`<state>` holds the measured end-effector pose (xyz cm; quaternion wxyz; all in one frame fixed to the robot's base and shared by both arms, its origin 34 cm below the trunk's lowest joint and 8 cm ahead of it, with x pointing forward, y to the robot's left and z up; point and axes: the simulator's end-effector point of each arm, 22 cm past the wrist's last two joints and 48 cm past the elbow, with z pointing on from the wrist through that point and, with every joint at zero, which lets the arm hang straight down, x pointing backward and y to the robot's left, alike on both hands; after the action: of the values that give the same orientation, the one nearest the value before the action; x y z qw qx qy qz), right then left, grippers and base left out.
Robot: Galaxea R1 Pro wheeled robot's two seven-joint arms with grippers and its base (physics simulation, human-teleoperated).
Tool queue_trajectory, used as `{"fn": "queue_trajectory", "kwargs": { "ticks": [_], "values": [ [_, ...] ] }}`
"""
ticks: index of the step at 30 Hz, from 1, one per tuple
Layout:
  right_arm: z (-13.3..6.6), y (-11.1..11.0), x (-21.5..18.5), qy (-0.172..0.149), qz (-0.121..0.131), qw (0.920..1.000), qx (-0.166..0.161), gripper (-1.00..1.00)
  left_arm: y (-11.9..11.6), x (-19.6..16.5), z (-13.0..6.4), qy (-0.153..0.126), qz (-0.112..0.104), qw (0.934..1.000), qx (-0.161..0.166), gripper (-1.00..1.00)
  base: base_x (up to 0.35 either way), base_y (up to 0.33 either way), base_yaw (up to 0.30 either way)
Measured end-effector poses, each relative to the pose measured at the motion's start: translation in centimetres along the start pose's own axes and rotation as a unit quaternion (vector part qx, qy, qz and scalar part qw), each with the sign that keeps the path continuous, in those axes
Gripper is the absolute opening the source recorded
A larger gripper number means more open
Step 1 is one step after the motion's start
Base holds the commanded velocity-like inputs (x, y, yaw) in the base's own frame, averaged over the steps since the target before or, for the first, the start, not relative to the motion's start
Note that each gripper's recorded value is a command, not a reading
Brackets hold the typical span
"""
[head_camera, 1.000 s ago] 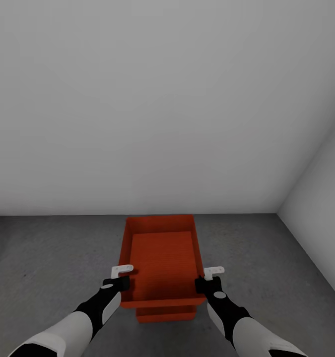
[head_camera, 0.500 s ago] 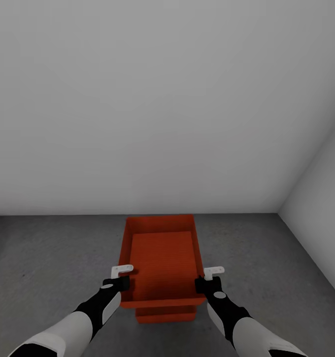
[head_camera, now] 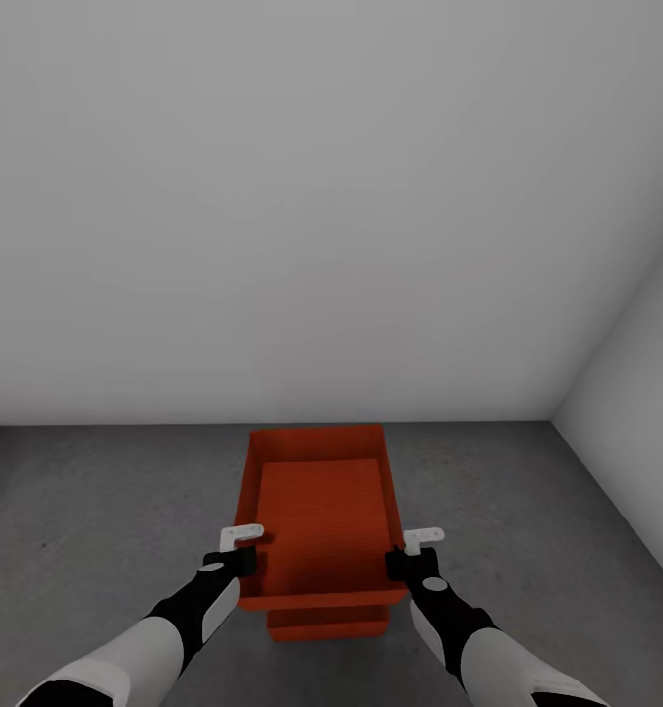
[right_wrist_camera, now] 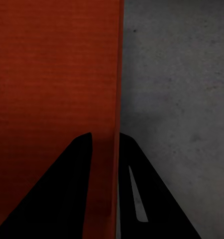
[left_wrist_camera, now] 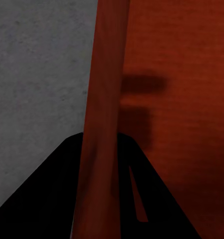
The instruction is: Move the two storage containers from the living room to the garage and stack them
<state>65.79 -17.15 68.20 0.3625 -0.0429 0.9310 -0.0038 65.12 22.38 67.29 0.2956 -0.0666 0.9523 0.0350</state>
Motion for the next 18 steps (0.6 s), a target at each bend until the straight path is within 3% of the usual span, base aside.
{"fn": "queue_trajectory", "kwargs": {
  "ticks": [18],
  "values": [
    [1.3, 0.0, 0.6, -0.002, 0.0, 1.0, 0.0, -1.0, -0.1, 0.4, 1.4, -0.002, 0.0, 1.0, 0.0, -1.0, 0.0, 0.0, 0.0]
  ]
}}
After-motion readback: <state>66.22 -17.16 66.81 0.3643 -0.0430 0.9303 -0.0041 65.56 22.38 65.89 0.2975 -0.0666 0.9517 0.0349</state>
